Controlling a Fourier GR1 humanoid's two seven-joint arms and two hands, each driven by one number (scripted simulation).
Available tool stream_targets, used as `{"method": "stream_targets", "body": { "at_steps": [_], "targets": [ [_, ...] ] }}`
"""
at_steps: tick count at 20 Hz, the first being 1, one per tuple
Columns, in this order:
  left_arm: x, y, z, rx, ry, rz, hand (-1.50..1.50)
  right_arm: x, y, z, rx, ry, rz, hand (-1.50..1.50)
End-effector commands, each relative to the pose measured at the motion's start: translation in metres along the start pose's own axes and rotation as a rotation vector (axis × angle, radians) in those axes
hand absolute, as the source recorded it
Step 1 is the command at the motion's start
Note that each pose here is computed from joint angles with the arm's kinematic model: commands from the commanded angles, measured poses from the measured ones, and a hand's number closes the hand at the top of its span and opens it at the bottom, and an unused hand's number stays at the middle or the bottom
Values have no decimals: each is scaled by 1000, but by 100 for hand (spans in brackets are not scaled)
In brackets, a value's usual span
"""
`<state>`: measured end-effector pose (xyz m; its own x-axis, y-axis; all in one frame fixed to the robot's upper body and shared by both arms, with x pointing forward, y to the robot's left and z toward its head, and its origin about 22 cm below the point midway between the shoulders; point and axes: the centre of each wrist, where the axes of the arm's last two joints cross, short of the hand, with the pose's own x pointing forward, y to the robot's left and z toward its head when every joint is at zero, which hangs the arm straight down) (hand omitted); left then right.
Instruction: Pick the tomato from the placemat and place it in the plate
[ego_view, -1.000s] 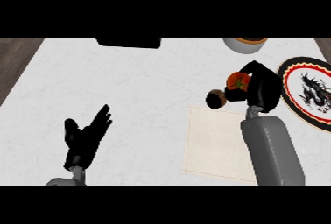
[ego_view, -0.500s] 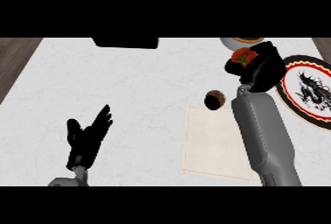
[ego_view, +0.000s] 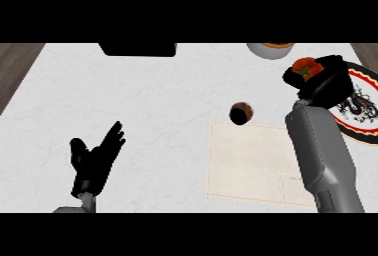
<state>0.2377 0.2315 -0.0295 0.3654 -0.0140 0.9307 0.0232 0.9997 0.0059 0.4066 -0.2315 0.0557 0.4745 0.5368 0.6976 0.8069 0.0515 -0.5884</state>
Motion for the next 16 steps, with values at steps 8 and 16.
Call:
{"method": "stream_targets", "body": {
  "at_steps": [8, 16],
  "targets": [
    [-3, -1, -2, -6, 6, -6, 0, -92, -14, -97, -232, 67, 19, 150],
    [-5, -5, -3, -13, -8, 1, 0, -120, -40, -147, -226, 82, 20, 150]
  ]
}}
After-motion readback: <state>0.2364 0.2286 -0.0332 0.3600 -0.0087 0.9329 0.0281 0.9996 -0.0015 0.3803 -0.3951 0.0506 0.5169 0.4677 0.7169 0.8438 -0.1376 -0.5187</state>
